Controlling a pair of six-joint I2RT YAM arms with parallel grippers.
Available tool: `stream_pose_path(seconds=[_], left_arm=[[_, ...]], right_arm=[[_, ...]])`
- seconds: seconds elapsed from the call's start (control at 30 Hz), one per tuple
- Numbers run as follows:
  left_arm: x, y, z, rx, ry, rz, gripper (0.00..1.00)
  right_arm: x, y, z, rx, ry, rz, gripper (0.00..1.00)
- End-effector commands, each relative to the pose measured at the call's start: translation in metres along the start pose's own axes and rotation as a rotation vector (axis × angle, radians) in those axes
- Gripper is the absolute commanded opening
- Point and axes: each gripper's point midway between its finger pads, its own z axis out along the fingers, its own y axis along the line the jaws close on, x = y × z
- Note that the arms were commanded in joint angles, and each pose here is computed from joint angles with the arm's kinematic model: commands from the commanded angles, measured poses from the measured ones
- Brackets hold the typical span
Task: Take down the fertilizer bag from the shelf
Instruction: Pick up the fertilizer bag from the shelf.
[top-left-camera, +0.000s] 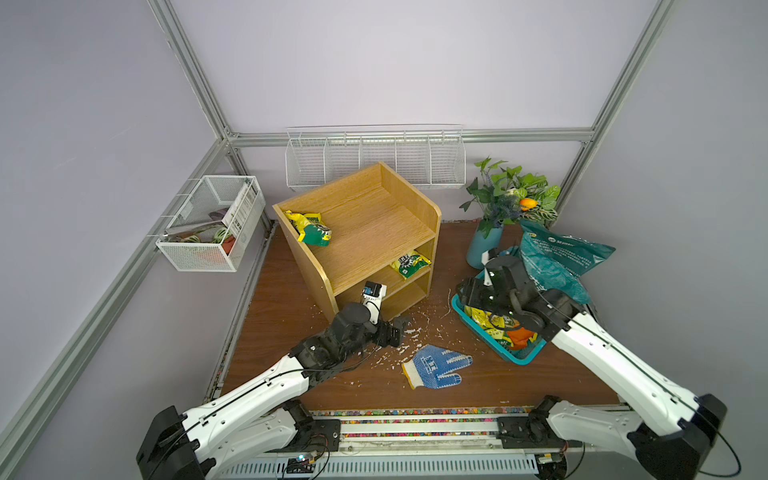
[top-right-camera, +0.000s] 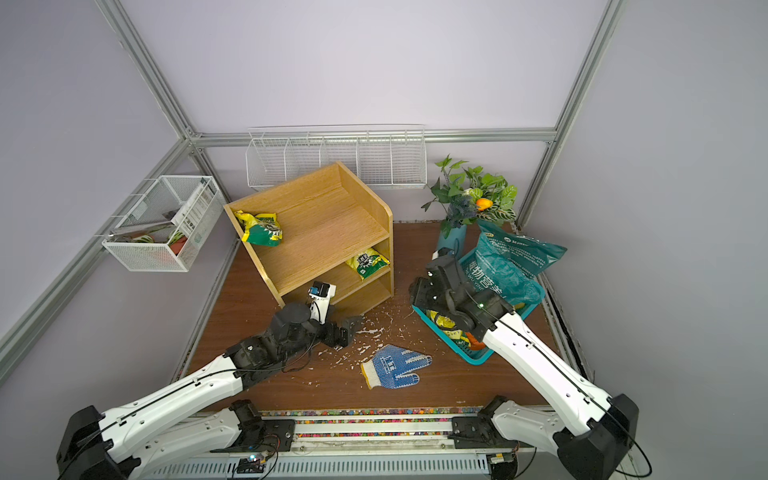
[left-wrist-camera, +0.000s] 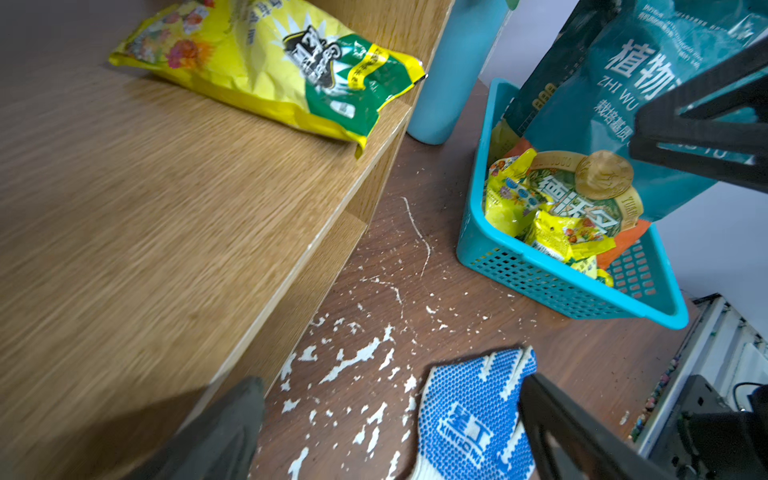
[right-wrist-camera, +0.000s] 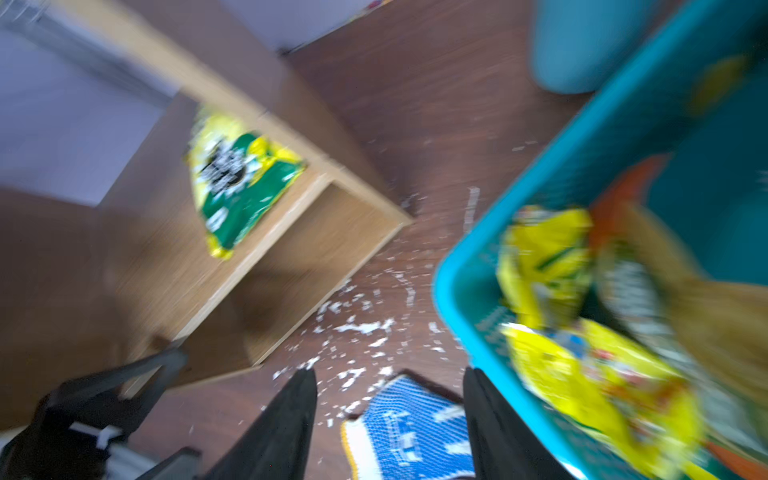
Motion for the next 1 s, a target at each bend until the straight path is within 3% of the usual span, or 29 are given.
stream_pose_path(seconds=[0.0,0.2,0.33,0.67,0.97], left_arm=[[0.014,0.014,-0.008,-0.056,0.027,-0.006,1.00],[0.018,0.026,-0.023,-0.093,-0.011,-0.030,1.00],[0.020,0.032,-0.028,-0.111,-0.025,-0.044,1.00],[0.019,0.031,-0.026,-0.108,-0.032,-0.039,1.00],[0.014,0.029,-0.025,-0.100,-0.050,-0.041,1.00]], right_arm=[[-0.002,0.043,0.029,-0.172,-0.042,0.016,0.60],[-0.016,0.100,0.067,-0.382,-0.103,0.080,0.57],[-0.018,0.130,0.089,-0.430,-0.102,0.064,0.56],[-0.025,0.128,0.114,-0.315,-0.144,0.065,0.54],[-0.006,0.111,0.146,-0.208,-0.117,0.056,0.52]])
